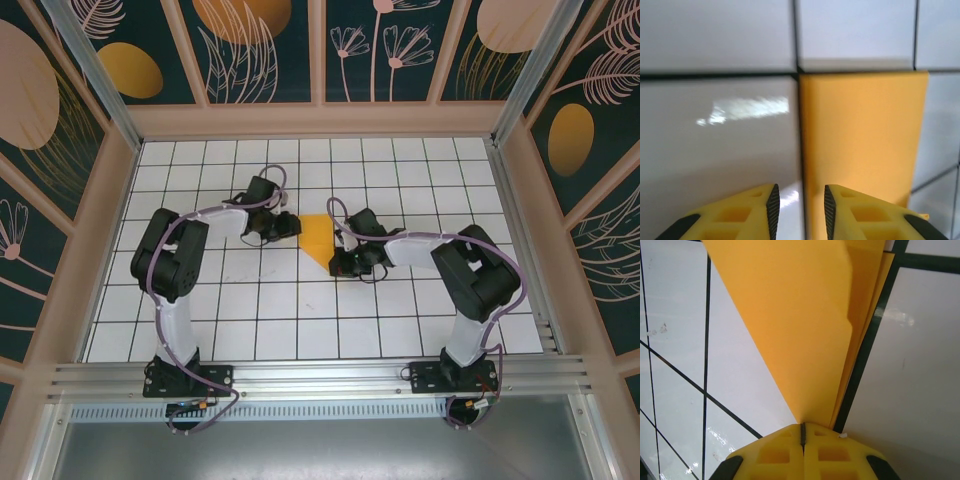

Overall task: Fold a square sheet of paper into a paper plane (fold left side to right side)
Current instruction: Third fold the triangle at the center of the table, then fourth fold the wing at the center of the table.

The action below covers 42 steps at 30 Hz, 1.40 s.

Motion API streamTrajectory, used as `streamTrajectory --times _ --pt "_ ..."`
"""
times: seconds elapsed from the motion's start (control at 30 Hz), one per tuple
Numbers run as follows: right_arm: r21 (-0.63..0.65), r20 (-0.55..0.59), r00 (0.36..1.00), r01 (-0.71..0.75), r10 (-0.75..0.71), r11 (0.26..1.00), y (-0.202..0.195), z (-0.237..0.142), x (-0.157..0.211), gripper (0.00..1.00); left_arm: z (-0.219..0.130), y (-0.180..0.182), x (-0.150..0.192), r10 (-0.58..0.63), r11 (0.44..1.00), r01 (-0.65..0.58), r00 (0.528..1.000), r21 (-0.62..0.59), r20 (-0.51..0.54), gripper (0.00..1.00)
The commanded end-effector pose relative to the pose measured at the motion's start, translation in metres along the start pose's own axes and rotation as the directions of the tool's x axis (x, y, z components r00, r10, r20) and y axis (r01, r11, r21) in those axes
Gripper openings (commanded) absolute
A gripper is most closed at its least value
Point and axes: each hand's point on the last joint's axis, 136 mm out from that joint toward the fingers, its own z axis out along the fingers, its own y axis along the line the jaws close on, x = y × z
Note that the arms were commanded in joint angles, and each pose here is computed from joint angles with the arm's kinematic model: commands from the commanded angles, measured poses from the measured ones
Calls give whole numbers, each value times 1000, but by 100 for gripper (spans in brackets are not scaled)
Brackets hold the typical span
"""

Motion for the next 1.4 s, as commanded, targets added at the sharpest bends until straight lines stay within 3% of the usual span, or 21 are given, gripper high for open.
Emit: streamTrajectory --times 0.0,0.23,0.33,0.57,0.9,1.07,1.37 --pt "120 -87 994 -49 60 992 -32 4 36 1 -31 -1 -24 37 999 -33 996 -43 85 35" --pt "-3 65 998 21 -21 1000 7 -37 -7 18 -49 -19 -2 12 996 -19 997 87 77 48" --pt "-8 115 993 36 -35 999 5 -49 -25 31 -54 -27 10 -2 988 -8 998 157 64 53" --pt "-36 137 989 64 -58 997 5 -44 -58 43 -50 -29 33 -42 971 39 999 234 5 59" --pt "28 102 994 39 -42 999 -16 -18 -72 40 -39 -34 46 -54 959 65 997 277 -47 60" --pt "52 100 995 20 -25 998 -26 -15 -70 33 -29 -44 50 -35 956 55 997 287 -74 61" --pt "51 97 995 14 -19 999 -28 -14 -68 31 -12 -52 57 -29 959 57 994 277 -106 60"
